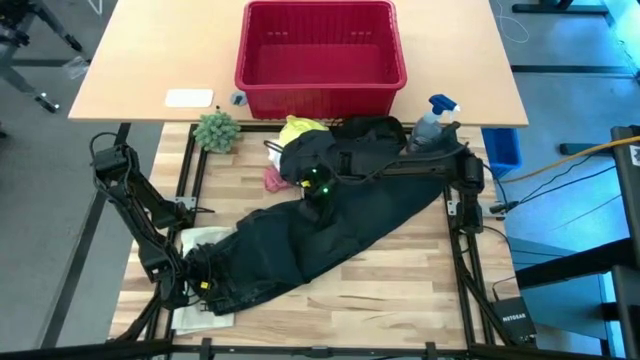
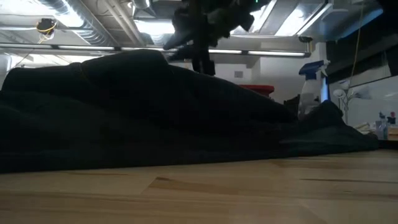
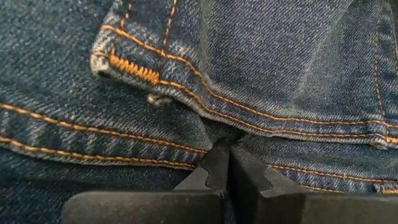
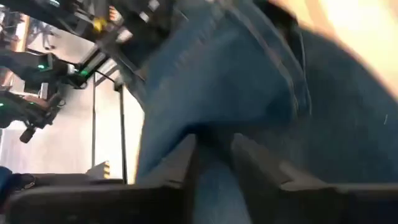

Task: Fold laundry
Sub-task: Fold the black jean

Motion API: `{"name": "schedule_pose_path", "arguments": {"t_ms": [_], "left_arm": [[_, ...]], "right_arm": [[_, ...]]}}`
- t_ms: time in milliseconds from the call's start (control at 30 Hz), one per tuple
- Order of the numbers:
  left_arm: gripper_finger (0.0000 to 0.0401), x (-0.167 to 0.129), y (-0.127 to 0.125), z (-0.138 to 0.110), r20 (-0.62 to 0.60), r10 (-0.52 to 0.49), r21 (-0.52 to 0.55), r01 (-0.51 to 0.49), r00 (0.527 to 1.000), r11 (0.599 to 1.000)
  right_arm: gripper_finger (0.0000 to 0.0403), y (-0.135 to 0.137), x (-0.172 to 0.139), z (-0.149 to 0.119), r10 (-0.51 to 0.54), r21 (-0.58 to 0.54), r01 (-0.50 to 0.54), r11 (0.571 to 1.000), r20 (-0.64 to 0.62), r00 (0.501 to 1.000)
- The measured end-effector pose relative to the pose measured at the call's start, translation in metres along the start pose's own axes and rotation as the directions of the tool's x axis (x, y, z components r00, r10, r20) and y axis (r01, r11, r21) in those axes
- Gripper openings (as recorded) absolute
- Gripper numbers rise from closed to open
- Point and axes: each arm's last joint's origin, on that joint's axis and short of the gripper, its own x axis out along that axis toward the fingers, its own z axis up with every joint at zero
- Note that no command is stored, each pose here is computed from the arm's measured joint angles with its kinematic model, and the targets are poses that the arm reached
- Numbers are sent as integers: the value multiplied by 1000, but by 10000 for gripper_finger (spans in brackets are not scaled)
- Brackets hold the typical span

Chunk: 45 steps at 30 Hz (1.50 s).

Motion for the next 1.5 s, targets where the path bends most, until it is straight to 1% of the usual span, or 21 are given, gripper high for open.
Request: {"name": "schedule_pose_path", "arguments": {"t_ms": [100, 233, 333, 400, 467, 533, 600, 700, 867, 1033, 1133, 1233, 1300, 1367, 1400, 1433, 1500], "left_arm": [[0, 0, 0, 0, 0, -1, 2, 1, 1000, 1000], [0, 0, 0, 0, 0, -1, 1, 1, 1000, 1000], [0, 0, 0, 0, -1, -3, 1, 3, 1000, 1000], [0, 0, 0, 0, -1, -5, 1, 5, 1000, 1000], [0, 0, 0, 0, -1, -7, 0, 7, 1000, 1000], [0, 0, -1, 0, -4, -13, -5, 13, 1000, 1000], [0, 0, -1, 0, -3, -13, -5, 13, 1000, 1000], [0, 0, -1, 0, -3, -13, -5, 13, 1000, 1000], [0, 0, -1, 0, -4, -14, -2, 14, 1000, 1000], [0, 1, -1, 0, -3, -13, -3, 13, 1000, 1000], [0, 1, -2, 1, -3, -13, -10, 13, 1000, 1000], [0, 2, -3, 2, -5, -12, -14, 12, 1000, 1000], [0, 2, -3, 2, -5, -13, -14, 13, 1000, 1000], [0, 2, -3, 2, -5, -12, -13, 12, 1000, 1000], [0, 2, -3, 2, -5, -12, -13, 12, 1000, 1000], [0, 2, -3, 2, -5, -12, -11, 12, 1000, 1000], [0, 2, -3, 2, -5, -11, -10, 11, 1000, 1000]], "right_arm": [[163, -14, 8, -2, -1, 54, 2, 999, -20, 1000], [239, -21, 16, 5, 50, 90, -52, 995, 27, 998], [281, -26, 27, 6, 87, 126, -91, 988, 30, 996], [298, -30, 34, 5, 96, 148, -98, 984, 20, 995], [304, -35, 40, 3, 84, 160, -84, 984, 9, 996], [306, -39, 40, 2, 37, 177, -39, 983, 16, 999], [307, -42, 38, 5, -14, 180, 4, 984, 52, 999], [307, -49, 33, 10, -20, 196, 4, 981, 79, 997], [307, -55, 36, 9, -20, 204, 6, 979, 63, 998], [307, -58, 57, 6, 18, 182, -30, 983, 68, 998], [307, -58, 70, 2, 30, 196, -41, 980, 62, 998], [307, -55, 75, 1, 21, 192, -33, 981, 66, 998], [299, -56, 76, 1, 2, 205, -17, 979, 72, 997], [269, -57, 76, 1, -3, 209, -13, 978, 75, 997], [242, -57, 75, 2, 3, 208, -18, 978, 75, 997], [207, -57, 75, 2, 15, 206, -29, 978, 72, 997], [115, -56, 75, 2, 46, 186, -57, 981, 63, 997]]}}
